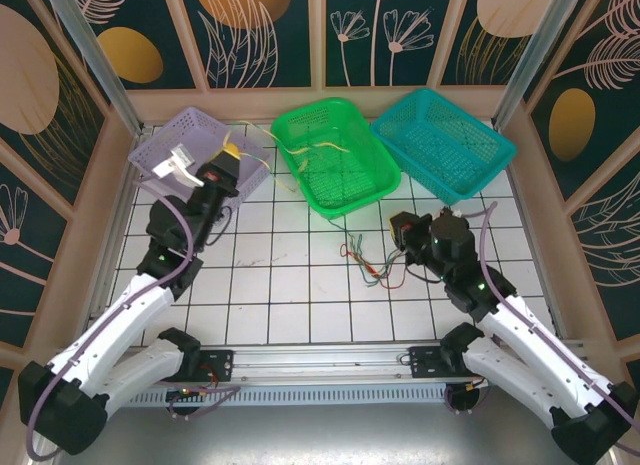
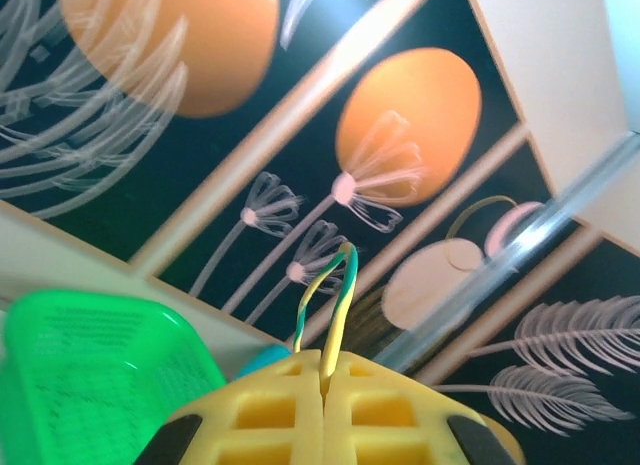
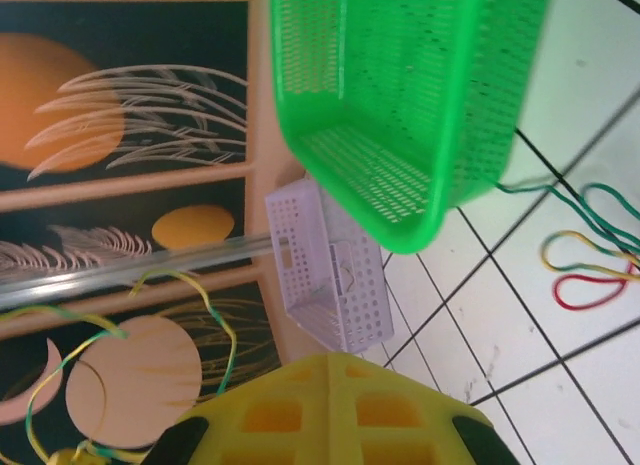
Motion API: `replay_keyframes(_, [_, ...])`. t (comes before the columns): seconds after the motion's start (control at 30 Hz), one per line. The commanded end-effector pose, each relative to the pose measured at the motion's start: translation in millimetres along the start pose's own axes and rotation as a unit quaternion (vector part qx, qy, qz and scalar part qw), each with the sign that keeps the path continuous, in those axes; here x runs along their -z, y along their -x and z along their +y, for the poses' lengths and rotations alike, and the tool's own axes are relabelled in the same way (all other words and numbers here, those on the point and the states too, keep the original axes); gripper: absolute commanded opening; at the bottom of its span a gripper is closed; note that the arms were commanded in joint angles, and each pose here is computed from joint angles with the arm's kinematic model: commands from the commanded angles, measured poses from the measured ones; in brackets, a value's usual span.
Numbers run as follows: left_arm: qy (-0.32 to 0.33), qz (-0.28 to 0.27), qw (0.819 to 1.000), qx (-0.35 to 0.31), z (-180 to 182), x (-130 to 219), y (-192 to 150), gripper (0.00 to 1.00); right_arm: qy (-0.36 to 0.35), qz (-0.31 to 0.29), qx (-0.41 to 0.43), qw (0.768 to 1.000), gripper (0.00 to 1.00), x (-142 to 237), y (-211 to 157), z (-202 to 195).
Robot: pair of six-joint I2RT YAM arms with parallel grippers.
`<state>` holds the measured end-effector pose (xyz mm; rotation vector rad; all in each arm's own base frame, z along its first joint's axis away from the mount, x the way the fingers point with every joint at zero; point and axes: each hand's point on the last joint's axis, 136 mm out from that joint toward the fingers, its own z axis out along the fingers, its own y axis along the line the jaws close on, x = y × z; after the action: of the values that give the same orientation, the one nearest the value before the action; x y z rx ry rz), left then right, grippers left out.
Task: Untangle the cables
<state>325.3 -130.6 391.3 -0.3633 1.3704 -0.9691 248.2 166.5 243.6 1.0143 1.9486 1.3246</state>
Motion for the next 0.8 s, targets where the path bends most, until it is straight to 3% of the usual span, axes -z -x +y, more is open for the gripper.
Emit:
replay_keyframes(0.0, [0.041,0.003,0.999,-0.015,21,-3,25,0.00,0.016,0.044,0.120,0.992,0.02,-6,-15,23])
replay_keyframes(0.2, [0.079,-0.004,0.997,-0.009,65,-19,60,0.00,0.022,0.101,0.168,0.980,0.02,-19,-35,33])
replay_keyframes(0.43, [0.114,-0.022,0.993,0.007,119,-27,88,0.00,0.018,0.123,0.172,0.977,0.01,-25,-42,25])
replay_keyframes(0.77, [0.178,-0.003,0.983,0.042,216,-31,86,0.00,0.005,0.136,0.171,0.976,0.01,-29,-46,13])
